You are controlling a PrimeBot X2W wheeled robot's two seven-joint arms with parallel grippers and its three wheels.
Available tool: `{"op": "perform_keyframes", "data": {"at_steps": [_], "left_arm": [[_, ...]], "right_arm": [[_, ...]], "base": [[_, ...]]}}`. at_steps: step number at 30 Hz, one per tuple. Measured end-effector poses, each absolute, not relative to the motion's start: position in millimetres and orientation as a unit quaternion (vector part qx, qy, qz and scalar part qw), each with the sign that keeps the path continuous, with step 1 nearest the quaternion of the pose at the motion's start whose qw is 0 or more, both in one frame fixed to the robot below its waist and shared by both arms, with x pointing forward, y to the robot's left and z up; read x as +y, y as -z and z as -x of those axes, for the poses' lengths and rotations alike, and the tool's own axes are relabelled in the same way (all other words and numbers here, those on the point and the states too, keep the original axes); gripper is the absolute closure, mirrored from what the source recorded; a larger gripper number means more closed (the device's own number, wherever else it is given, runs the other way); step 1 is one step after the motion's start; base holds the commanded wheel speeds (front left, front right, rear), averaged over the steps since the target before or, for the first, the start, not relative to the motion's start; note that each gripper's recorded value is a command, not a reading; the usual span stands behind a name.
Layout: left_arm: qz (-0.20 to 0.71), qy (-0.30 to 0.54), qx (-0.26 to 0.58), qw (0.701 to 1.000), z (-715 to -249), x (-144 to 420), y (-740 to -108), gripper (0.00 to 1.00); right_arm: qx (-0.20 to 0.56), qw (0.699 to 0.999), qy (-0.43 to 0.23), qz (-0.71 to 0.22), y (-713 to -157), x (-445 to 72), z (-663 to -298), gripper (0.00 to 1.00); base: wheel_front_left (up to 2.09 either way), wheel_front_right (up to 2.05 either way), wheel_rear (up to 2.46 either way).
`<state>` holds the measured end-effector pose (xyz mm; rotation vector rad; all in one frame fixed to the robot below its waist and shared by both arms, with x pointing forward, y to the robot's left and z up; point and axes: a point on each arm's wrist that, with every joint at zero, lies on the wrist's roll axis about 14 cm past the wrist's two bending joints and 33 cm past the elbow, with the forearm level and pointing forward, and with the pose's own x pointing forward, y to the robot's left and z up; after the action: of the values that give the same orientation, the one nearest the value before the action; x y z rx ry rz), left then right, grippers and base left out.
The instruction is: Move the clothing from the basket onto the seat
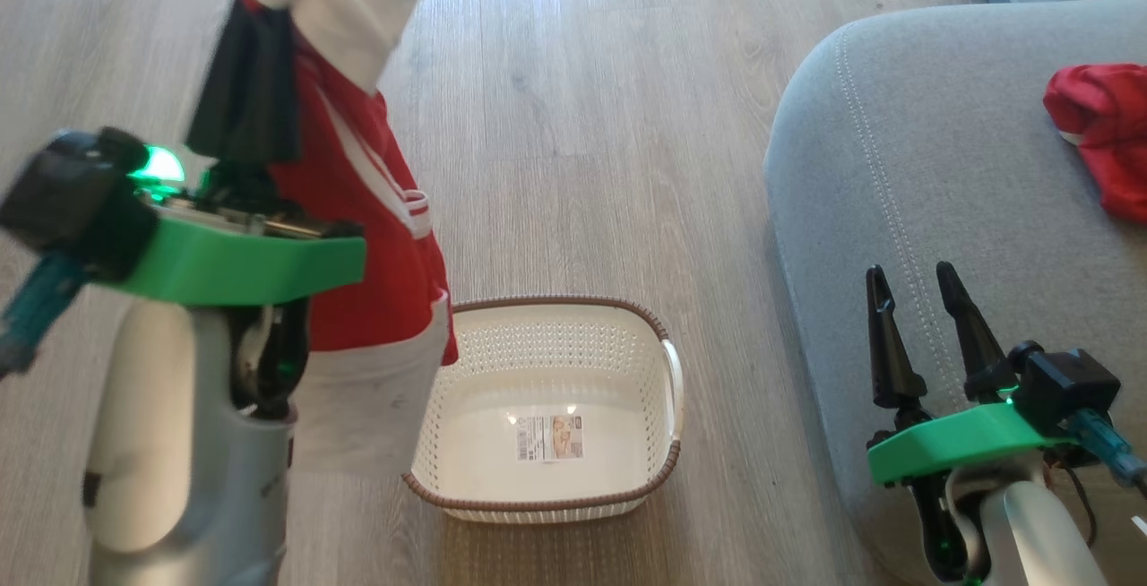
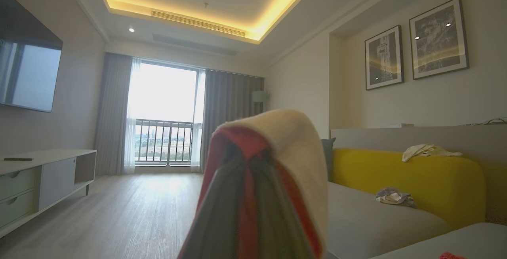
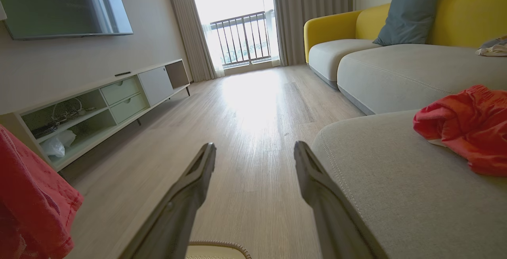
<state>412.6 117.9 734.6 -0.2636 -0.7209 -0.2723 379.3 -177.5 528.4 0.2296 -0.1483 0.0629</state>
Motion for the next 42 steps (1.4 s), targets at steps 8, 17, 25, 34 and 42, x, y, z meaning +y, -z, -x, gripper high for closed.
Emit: {"op": "perform_keyframes", "data": {"at_steps": [8, 17, 25, 34, 42], "left_arm": [[0.164, 0.133, -0.394, 0.895, -394.5, 121.7, -763.0, 1.00], [0.176, 0.225, -0.362, 0.887, -383.1, 69.8, -746.0, 1.00], [0.166, 0.297, -0.346, 0.874, -360.3, 26.6, -735.9, 1.00], [0.177, 0.301, -0.340, 0.873, -357.7, 25.3, -733.0, 1.00], [0.178, 0.302, -0.339, 0.873, -358.8, 24.6, -732.1, 1.00]], "right_arm": [[-0.074, 0.990, -0.031, -0.118, -528.3, -177.3, -379.6, 0.00], [-0.071, 0.990, -0.029, -0.118, -526.6, -178.6, -379.3, 0.00], [-0.072, 0.990, -0.026, -0.117, -526.9, -180.6, -377.4, 0.00], [-0.077, 0.987, -0.059, -0.125, -532.4, -159.8, -376.3, 0.00], [-0.069, 0.976, -0.184, -0.091, -537.4, -111.5, -361.7, 0.00]], "base": [[0.00, 0.00, 0.00], [0.00, 0.00, 0.00], [0.00, 0.00, 0.00], [0.00, 0.00, 0.00], [0.00, 0.00, 0.00]]}}
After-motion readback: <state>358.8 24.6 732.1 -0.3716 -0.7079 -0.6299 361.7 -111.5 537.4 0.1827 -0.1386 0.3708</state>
